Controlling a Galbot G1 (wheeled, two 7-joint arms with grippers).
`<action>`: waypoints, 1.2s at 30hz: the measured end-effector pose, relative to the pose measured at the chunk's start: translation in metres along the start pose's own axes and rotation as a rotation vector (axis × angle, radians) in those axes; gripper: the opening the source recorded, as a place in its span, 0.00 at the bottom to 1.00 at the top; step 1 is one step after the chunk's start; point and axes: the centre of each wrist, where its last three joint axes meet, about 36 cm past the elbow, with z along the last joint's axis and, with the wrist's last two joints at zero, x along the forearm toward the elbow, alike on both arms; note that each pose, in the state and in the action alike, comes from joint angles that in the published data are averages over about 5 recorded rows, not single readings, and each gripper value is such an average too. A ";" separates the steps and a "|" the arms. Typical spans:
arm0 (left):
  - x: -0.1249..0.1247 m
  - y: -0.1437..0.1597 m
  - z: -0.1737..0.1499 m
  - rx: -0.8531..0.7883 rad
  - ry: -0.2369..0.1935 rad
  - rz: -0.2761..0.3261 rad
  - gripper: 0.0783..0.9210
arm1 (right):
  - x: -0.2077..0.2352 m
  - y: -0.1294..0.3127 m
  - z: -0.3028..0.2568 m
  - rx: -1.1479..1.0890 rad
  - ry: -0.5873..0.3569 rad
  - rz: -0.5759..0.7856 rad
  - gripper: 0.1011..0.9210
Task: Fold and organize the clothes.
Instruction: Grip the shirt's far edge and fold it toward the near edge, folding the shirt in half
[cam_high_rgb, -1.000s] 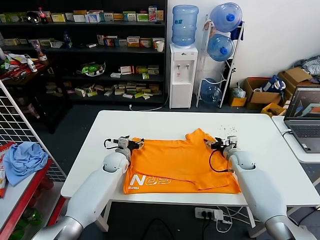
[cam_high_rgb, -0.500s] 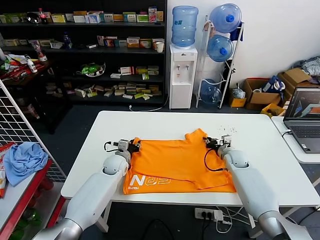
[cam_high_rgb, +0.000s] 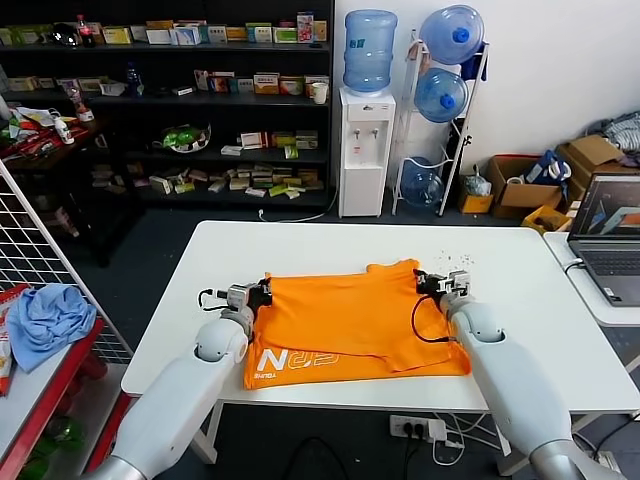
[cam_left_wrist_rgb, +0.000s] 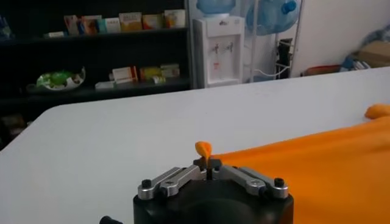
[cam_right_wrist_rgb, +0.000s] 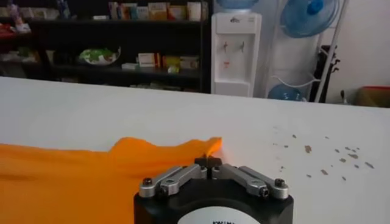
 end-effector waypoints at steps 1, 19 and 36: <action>0.004 0.001 0.000 -0.001 -0.009 0.001 0.02 | 0.006 0.000 0.000 0.004 -0.006 0.004 0.03; 0.117 -0.012 0.034 -0.015 -0.048 0.056 0.02 | 0.136 0.007 0.031 0.103 0.057 0.050 0.03; 0.159 -0.033 0.067 -0.002 -0.054 0.044 0.41 | 0.176 0.021 0.053 0.140 0.136 0.051 0.44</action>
